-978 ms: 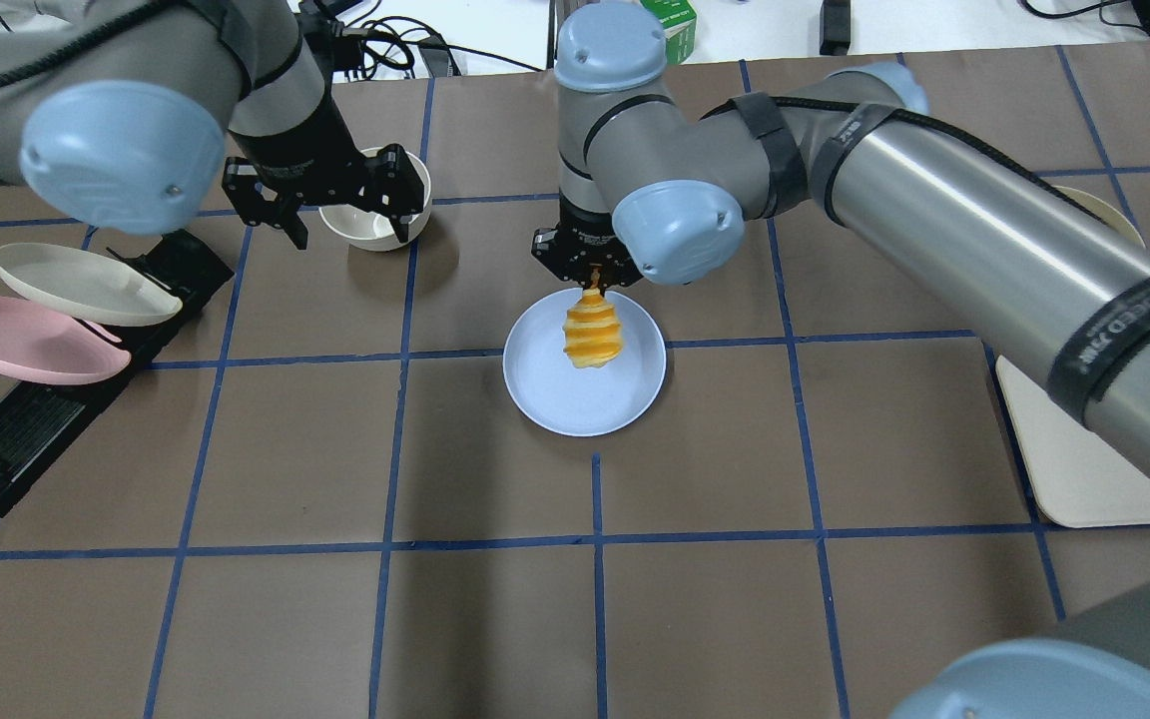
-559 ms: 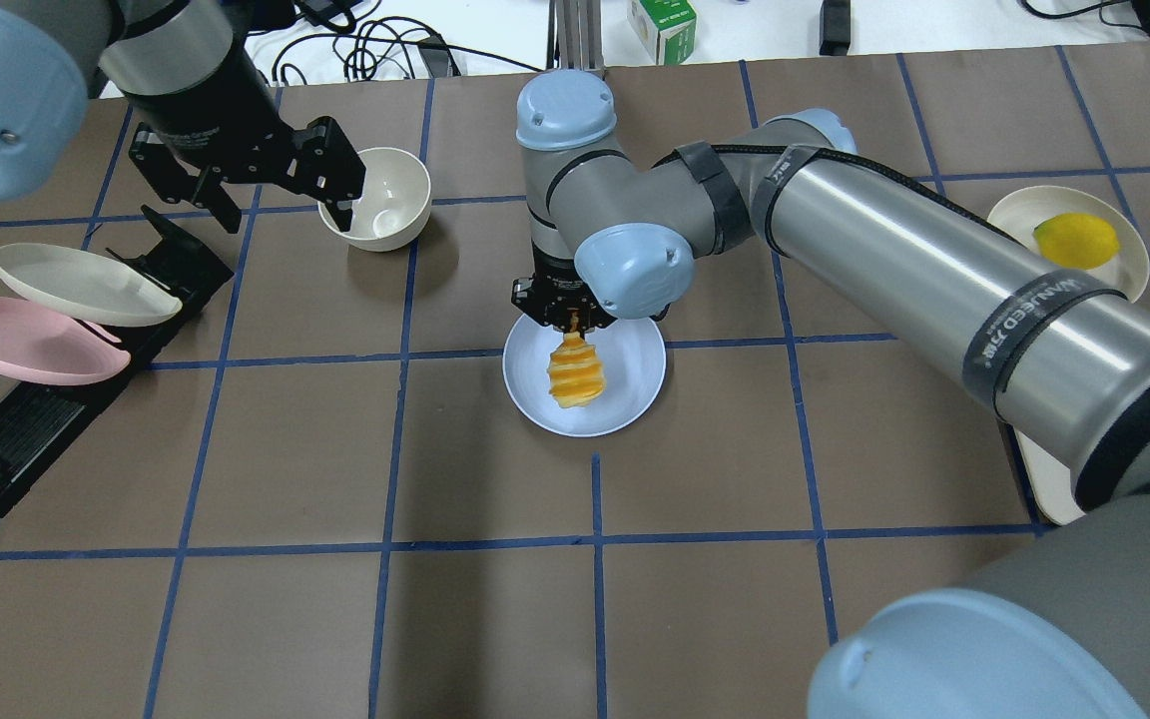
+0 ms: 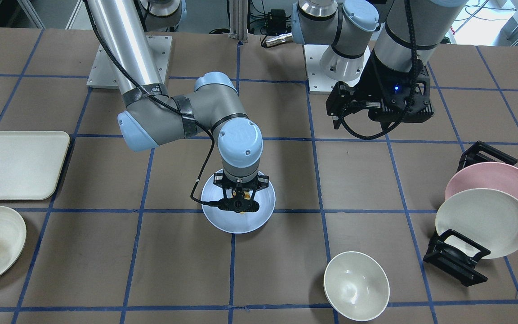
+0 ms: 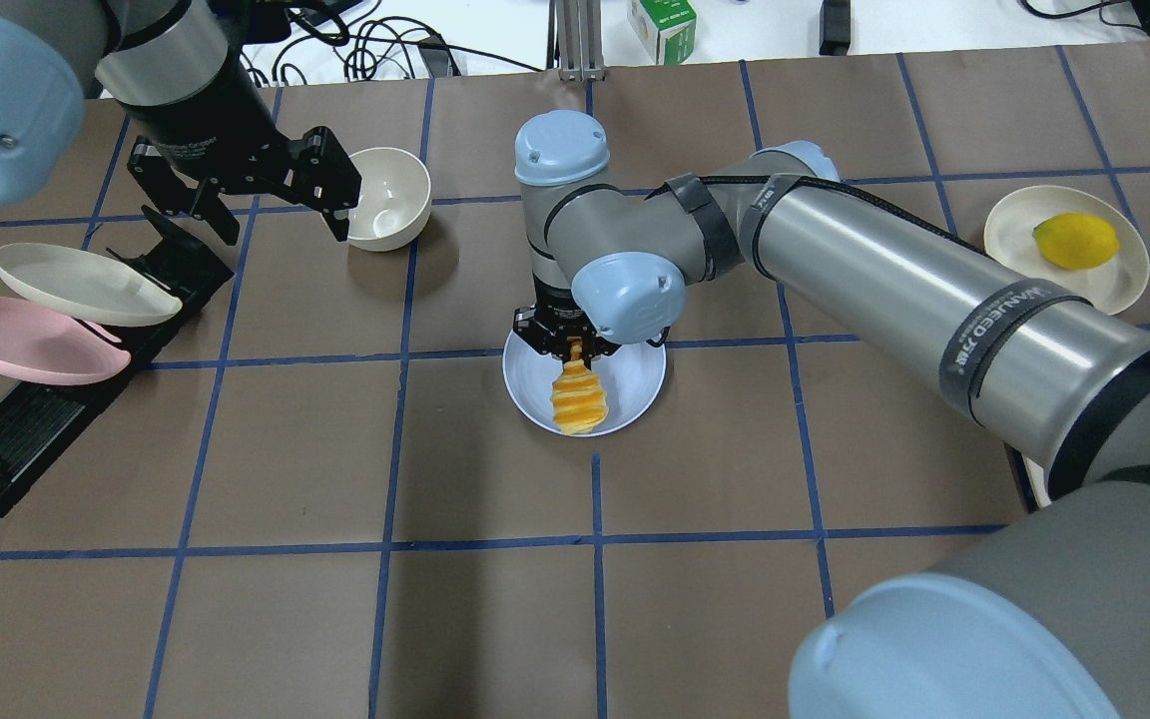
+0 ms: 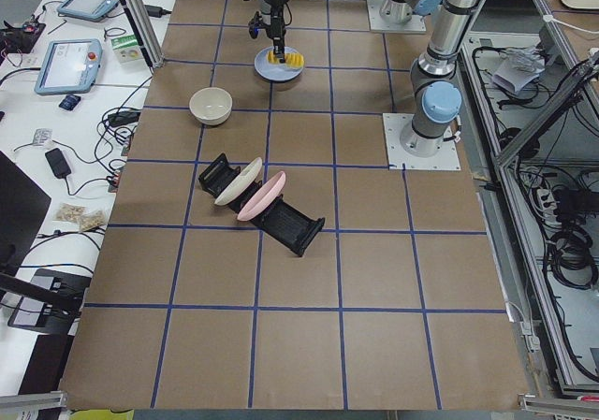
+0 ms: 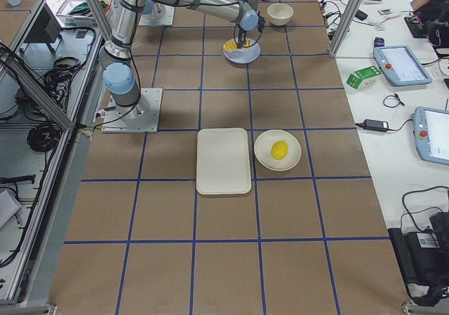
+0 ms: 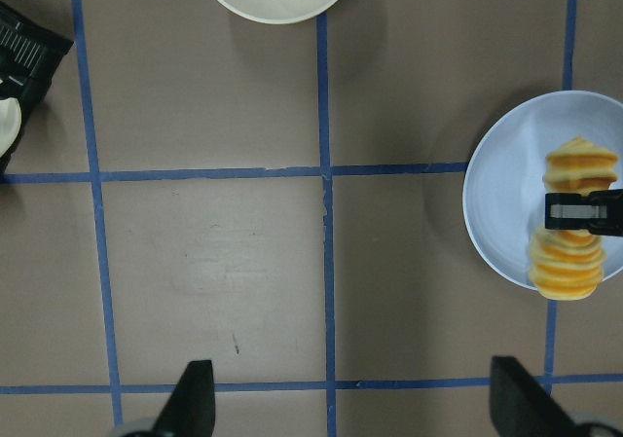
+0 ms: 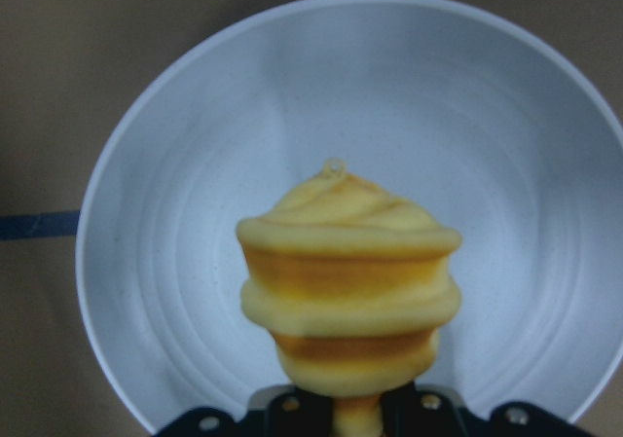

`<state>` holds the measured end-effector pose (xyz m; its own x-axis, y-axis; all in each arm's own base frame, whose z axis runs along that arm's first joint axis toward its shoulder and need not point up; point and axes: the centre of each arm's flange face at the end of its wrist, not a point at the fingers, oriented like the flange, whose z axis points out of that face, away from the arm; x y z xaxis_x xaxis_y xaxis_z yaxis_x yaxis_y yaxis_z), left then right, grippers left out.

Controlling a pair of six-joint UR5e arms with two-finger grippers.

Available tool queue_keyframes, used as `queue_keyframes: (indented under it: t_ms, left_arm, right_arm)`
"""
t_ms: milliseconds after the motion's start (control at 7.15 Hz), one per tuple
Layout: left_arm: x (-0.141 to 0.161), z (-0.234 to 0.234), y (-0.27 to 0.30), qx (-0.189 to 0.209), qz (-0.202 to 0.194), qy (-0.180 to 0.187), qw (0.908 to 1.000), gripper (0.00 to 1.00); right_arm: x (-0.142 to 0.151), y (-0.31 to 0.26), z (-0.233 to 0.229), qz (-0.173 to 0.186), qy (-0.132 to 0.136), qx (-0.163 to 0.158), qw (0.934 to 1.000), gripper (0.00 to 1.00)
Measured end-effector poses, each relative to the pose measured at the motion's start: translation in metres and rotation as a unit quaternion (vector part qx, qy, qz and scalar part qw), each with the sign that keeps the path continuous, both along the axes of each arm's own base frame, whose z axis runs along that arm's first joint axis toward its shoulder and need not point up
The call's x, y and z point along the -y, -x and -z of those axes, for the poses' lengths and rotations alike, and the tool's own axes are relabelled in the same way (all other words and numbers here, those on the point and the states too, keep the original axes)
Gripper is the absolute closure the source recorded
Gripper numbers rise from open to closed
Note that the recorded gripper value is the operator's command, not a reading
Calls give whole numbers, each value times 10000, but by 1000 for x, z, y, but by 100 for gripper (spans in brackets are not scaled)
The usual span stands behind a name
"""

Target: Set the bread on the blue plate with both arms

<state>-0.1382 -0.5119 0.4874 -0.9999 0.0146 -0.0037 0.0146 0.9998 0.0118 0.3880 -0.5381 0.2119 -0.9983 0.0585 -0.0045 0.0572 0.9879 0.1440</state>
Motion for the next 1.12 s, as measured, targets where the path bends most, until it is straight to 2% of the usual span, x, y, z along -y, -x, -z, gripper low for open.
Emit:
queue_keyframes:
  t_ms: [699, 1118]
  left_arm:
    - [-19, -10, 2, 24, 157, 91, 9998, 0]
    - [-22, -18, 0, 17, 440, 331, 9985, 0]
  right_arm:
    - [9, 3, -18, 18, 306, 111, 9995, 0]
    - [27, 77, -102, 89, 746, -25, 9972, 0]
